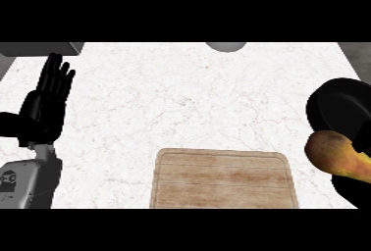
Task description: Pick the pear from the cutting board and place it in the pot
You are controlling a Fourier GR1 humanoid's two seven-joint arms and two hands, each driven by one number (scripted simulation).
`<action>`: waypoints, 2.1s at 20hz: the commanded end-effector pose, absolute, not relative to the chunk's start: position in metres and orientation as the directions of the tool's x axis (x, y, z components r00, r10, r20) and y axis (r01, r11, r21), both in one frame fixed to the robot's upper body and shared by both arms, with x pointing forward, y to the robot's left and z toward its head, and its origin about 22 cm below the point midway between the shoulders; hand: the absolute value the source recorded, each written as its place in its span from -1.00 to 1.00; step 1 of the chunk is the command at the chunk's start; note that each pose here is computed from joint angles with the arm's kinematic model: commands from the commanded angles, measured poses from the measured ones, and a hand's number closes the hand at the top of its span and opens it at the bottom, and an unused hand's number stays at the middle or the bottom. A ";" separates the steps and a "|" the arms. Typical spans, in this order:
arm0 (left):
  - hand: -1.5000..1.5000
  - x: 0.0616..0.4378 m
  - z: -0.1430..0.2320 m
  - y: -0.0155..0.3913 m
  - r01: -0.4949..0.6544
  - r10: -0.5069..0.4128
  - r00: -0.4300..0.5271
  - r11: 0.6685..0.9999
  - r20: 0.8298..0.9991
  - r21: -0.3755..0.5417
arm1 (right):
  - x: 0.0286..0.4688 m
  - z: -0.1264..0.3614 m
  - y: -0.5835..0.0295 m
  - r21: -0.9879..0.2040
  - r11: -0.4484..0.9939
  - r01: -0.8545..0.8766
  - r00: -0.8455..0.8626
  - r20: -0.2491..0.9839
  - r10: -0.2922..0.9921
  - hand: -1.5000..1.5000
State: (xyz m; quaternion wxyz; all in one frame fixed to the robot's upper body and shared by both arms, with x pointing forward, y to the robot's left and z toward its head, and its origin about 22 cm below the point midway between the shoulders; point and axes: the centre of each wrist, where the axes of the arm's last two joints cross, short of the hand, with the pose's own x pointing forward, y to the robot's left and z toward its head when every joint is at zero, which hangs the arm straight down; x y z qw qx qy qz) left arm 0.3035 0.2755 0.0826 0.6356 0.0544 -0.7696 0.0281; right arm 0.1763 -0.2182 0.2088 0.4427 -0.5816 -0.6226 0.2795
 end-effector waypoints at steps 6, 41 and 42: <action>0.00 0.300 0.075 0.263 -0.115 -0.050 -0.205 0.993 0.978 0.027 | 0.190 0.198 -0.331 -0.825 0.293 0.484 0.050 0.360 0.932 1.00; 0.00 0.308 0.076 0.277 -0.116 -0.050 -0.196 0.993 0.979 0.027 | 0.312 0.105 -0.486 -0.704 0.683 0.194 -0.159 0.665 0.730 -1.00; 0.00 0.309 0.081 0.264 -0.090 -0.038 -0.190 0.996 0.981 0.021 | 0.321 0.120 -0.484 -0.658 0.725 0.205 -0.159 0.708 0.688 -1.00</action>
